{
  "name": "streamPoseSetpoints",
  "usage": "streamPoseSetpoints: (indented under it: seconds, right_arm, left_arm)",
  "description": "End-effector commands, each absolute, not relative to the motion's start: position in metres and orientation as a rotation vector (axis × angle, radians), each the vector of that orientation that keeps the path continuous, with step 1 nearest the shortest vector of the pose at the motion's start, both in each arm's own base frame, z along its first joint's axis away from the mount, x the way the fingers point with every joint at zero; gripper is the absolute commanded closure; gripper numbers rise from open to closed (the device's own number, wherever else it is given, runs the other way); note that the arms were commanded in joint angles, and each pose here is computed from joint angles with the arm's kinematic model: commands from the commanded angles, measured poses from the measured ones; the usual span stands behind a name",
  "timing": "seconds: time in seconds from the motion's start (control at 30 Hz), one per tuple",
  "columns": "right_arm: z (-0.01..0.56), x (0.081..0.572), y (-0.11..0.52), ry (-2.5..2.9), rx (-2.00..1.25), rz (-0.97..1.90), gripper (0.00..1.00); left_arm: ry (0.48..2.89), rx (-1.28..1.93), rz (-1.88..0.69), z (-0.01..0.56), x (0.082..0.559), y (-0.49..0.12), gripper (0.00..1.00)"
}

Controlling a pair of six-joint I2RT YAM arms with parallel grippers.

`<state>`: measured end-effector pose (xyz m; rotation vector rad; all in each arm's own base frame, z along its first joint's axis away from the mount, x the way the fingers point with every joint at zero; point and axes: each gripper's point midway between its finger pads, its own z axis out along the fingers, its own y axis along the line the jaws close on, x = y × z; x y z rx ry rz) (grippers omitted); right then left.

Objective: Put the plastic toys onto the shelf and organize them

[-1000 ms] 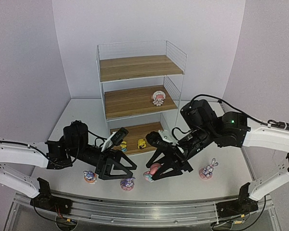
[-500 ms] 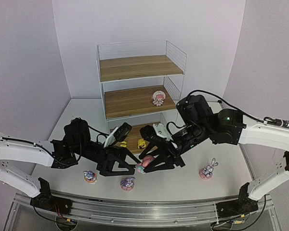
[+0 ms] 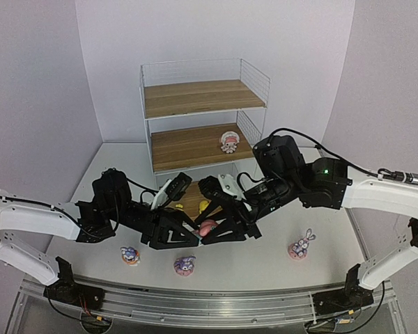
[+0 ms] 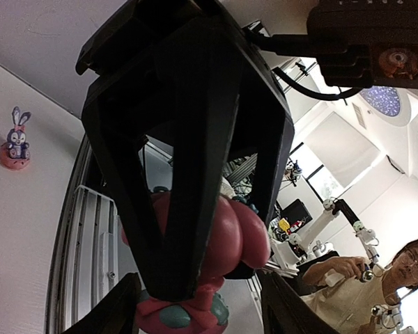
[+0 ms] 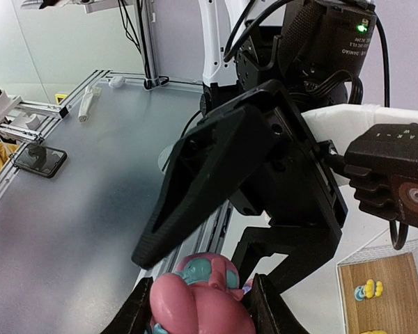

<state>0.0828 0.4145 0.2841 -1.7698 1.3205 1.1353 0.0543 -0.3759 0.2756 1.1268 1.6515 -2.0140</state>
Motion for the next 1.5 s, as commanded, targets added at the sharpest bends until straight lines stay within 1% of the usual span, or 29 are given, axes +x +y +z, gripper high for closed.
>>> streamPoseSetpoints:
  seconds: [0.0, 0.13, 0.2, 0.27, 0.33, 0.37, 0.4, 0.43, 0.47, 0.5, 0.53, 0.6, 0.7, 0.87, 0.97, 1.03, 1.07, 1.17, 1.33, 1.47]
  right_arm:
    - [0.308, 0.082, 0.425, 1.224, -1.741, 1.154, 1.0]
    - [0.307, 0.084, 0.428, 1.23, -1.736, 1.148, 1.0]
    - [0.306, 0.085, 0.429, 1.23, -1.734, 1.144, 1.0]
    - [0.306, 0.085, 0.429, 1.229, -1.733, 1.143, 1.0]
    - [0.306, 0.085, 0.428, 1.23, -1.732, 1.143, 0.94]
    - [0.306, 0.086, 0.428, 1.233, -1.73, 1.14, 0.88]
    - [0.306, 0.086, 0.427, 1.234, -1.727, 1.138, 0.8]
    - [0.306, 0.086, 0.426, 1.242, -1.721, 1.134, 0.64]
    - [0.309, 0.087, 0.426, 1.254, -1.708, 1.135, 0.48]
    - [0.31, 0.088, 0.425, 1.266, -1.698, 1.136, 0.34]
    - [0.312, 0.088, 0.425, 1.276, -1.687, 1.137, 0.27]
    - [0.319, 0.091, 0.423, 1.306, -1.648, 1.135, 0.18]
    - [0.333, 0.097, 0.42, 1.34, -1.58, 1.127, 0.13]
    - [0.367, 0.097, 0.406, 1.361, -1.442, 1.176, 0.08]
    - [0.39, 0.107, 0.392, 1.414, -1.247, 1.201, 0.06]
    - [0.398, 0.121, 0.381, 1.488, -1.028, 1.25, 0.06]
    - [0.399, 0.125, 0.376, 1.497, -0.945, 1.276, 0.05]
    - [0.382, 0.122, 0.37, 1.473, -0.859, 1.368, 0.05]
    - [0.373, 0.117, 0.384, 1.469, -0.882, 1.449, 0.05]
    - [0.367, 0.125, 0.404, 1.505, -0.89, 1.457, 0.05]
  left_arm:
    - [1.484, 1.167, -2.054, 0.308, 0.047, -0.374, 0.5]
    - [1.456, 1.176, -2.064, 0.312, 0.044, -0.372, 0.6]
    - [1.458, 1.179, -2.066, 0.312, 0.043, -0.371, 0.68]
    - [1.461, 1.18, -2.065, 0.31, 0.043, -0.371, 0.74]
    - [1.459, 1.176, -2.066, 0.31, 0.043, -0.37, 0.83]
    - [1.459, 1.172, -2.064, 0.311, 0.043, -0.37, 0.88]
    - [1.458, 1.167, -2.063, 0.311, 0.044, -0.37, 0.94]
    - [1.459, 1.164, -2.061, 0.311, 0.044, -0.37, 0.99]
    - [1.46, 1.161, -2.059, 0.312, 0.044, -0.37, 1.0]
    - [1.463, 1.157, -2.056, 0.311, 0.045, -0.37, 1.0]
    - [1.471, 1.151, -2.052, 0.309, 0.046, -0.37, 1.0]
    - [1.478, 1.137, -2.041, 0.308, 0.048, -0.371, 1.0]
    - [1.467, 1.123, -2.02, 0.309, 0.051, -0.372, 1.0]
    - [1.505, 1.064, -1.909, 0.306, 0.065, -0.374, 1.0]
    - [1.526, 0.975, -1.784, 0.309, 0.083, -0.372, 1.0]
    - [1.523, 0.916, -1.724, 0.314, 0.092, -0.368, 1.0]
    - [1.515, 0.885, -1.698, 0.319, 0.097, -0.366, 1.0]
    - [1.498, 0.814, -1.655, 0.329, 0.106, -0.36, 1.0]
    - [1.497, 0.782, -1.635, 0.335, 0.112, -0.36, 1.0]
    - [1.504, 0.777, -1.643, 0.335, 0.113, -0.362, 1.0]
